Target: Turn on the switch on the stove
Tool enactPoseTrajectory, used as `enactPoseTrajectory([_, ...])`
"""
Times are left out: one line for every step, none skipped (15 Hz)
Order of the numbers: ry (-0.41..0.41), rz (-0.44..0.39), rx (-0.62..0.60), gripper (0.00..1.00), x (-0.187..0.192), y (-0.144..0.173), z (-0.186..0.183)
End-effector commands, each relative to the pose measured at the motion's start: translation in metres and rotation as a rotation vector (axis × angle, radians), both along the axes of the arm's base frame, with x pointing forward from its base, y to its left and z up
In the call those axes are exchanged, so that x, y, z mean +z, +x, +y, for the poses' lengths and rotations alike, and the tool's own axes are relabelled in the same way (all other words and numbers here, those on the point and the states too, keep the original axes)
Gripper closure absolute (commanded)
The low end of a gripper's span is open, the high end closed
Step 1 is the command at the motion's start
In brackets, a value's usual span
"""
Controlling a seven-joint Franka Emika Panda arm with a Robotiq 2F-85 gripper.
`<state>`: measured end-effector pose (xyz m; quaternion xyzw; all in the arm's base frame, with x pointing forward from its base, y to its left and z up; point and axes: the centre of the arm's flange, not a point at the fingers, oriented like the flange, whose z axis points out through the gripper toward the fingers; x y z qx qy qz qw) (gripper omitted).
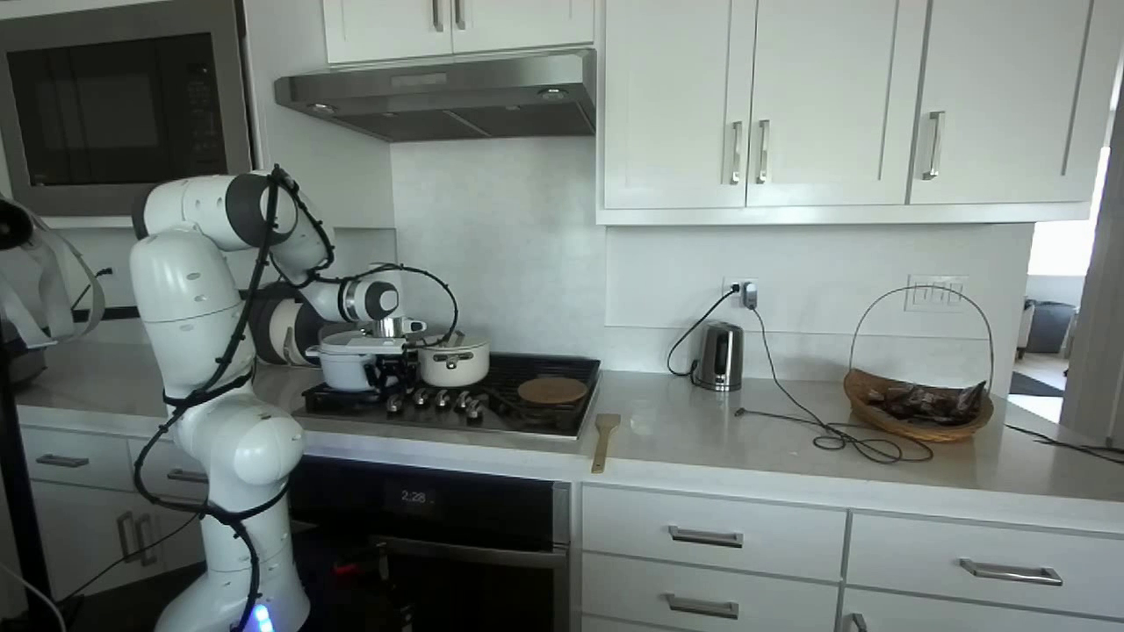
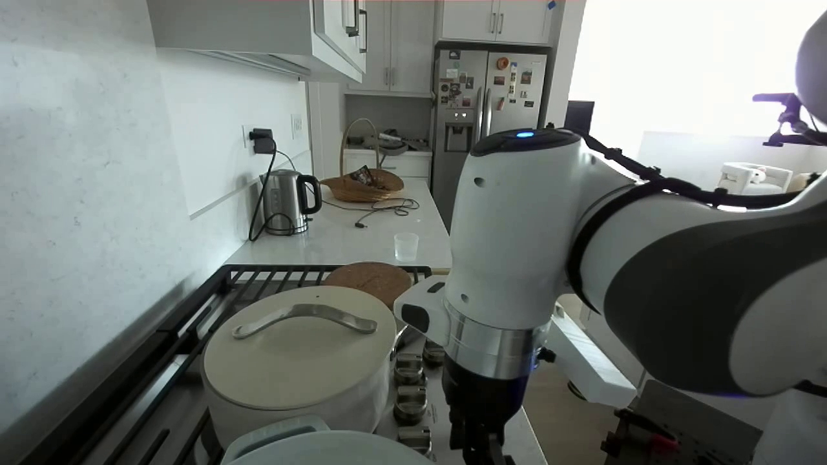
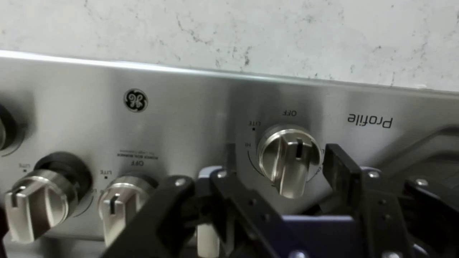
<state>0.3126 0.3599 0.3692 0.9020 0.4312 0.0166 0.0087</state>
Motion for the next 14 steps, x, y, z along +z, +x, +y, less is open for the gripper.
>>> enactPoseTrajectory([0.009,-0.020,-0.006,0.59,-0.0028,0.0031,0.0043])
enactPoseTrajectory([0.010,-0.022,-0.006,0.69,-0.0030,0.0035,0.0049])
enactPoseTrajectory([0.012,-0.023,-0.006,0.77,-0.0025,0.0040,0.0059])
enactPoseTrajectory([0.015,-0.027,-0.005,0.84,-0.0011,0.0041,0.0071])
enactPoseTrajectory([0.016,-0.029,0.001,0.92,-0.0004,0.0028,0.0090])
enactPoseTrajectory([0.016,-0.029,0.006,0.98,-0.0004,0.0011,0.0106])
enactPoseTrajectory([0.017,-0.030,0.005,0.99,0.0001,0.0012,0.0104])
enactPoseTrajectory([0.017,-0.030,0.005,0.95,-0.0001,0.0016,0.0097])
enactPoseTrajectory([0.016,-0.030,0.001,0.95,0.0001,0.0014,0.0097])
enactPoseTrajectory([0.015,-0.029,0.000,0.95,0.0004,0.0014,0.0094])
enactPoseTrajectory([0.015,-0.028,-0.004,0.95,0.0007,0.0016,0.0087])
enactPoseTrajectory([0.015,-0.023,-0.009,0.95,-0.0005,0.0025,0.0084])
enactPoseTrajectory([0.015,-0.014,-0.013,0.95,-0.0024,0.0043,0.0080])
enactPoseTrajectory([0.010,0.001,-0.024,0.95,-0.0073,0.0071,0.0074])
